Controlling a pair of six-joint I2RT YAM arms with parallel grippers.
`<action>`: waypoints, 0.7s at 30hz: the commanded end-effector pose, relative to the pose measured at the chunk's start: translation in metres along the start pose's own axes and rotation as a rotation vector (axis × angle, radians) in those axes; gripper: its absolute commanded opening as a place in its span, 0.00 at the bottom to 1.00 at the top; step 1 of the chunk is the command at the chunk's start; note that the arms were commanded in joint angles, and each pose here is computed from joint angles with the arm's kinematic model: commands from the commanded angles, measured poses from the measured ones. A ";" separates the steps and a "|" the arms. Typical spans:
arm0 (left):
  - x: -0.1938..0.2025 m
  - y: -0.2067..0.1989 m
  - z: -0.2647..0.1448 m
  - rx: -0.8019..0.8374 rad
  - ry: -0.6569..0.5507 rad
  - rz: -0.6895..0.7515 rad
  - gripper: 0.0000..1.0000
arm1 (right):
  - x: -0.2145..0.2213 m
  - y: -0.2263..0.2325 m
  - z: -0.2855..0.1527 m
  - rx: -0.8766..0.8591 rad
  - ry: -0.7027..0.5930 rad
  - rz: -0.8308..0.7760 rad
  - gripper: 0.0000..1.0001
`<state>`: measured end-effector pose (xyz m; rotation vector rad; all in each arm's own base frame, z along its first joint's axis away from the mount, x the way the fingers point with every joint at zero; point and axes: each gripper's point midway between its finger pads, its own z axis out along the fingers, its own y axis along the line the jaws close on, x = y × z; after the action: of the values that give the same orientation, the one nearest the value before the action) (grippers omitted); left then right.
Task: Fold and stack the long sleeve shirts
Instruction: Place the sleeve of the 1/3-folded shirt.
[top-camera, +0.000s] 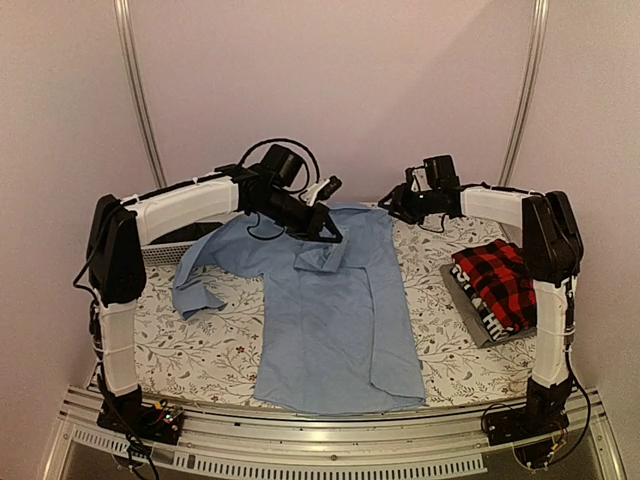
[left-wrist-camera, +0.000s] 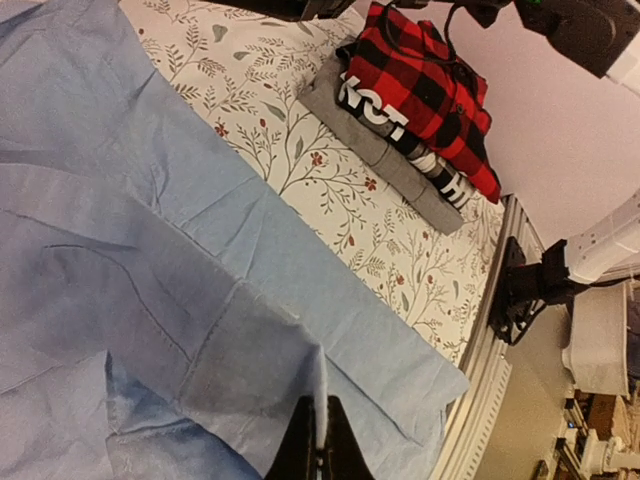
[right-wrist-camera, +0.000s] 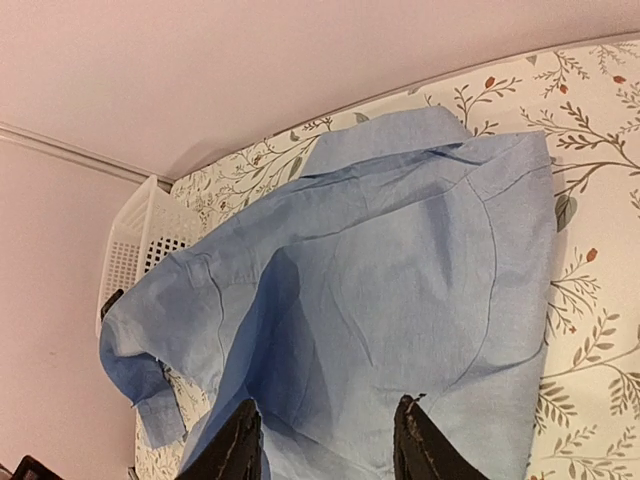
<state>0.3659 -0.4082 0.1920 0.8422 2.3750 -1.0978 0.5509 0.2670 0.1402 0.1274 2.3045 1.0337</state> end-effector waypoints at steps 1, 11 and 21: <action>0.016 -0.025 0.027 0.085 0.090 0.044 0.00 | 0.015 0.007 -0.035 0.027 -0.046 -0.065 0.46; 0.071 -0.069 0.089 0.210 0.275 0.086 0.00 | 0.078 0.015 -0.108 0.063 -0.071 -0.106 0.51; 0.051 -0.069 0.084 0.118 0.171 0.063 0.55 | 0.151 0.009 -0.129 0.147 0.015 -0.179 0.61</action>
<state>0.2757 -0.4924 0.1151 1.1632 2.5058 -1.2252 0.3739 0.2406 0.1501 0.0094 2.3274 0.8641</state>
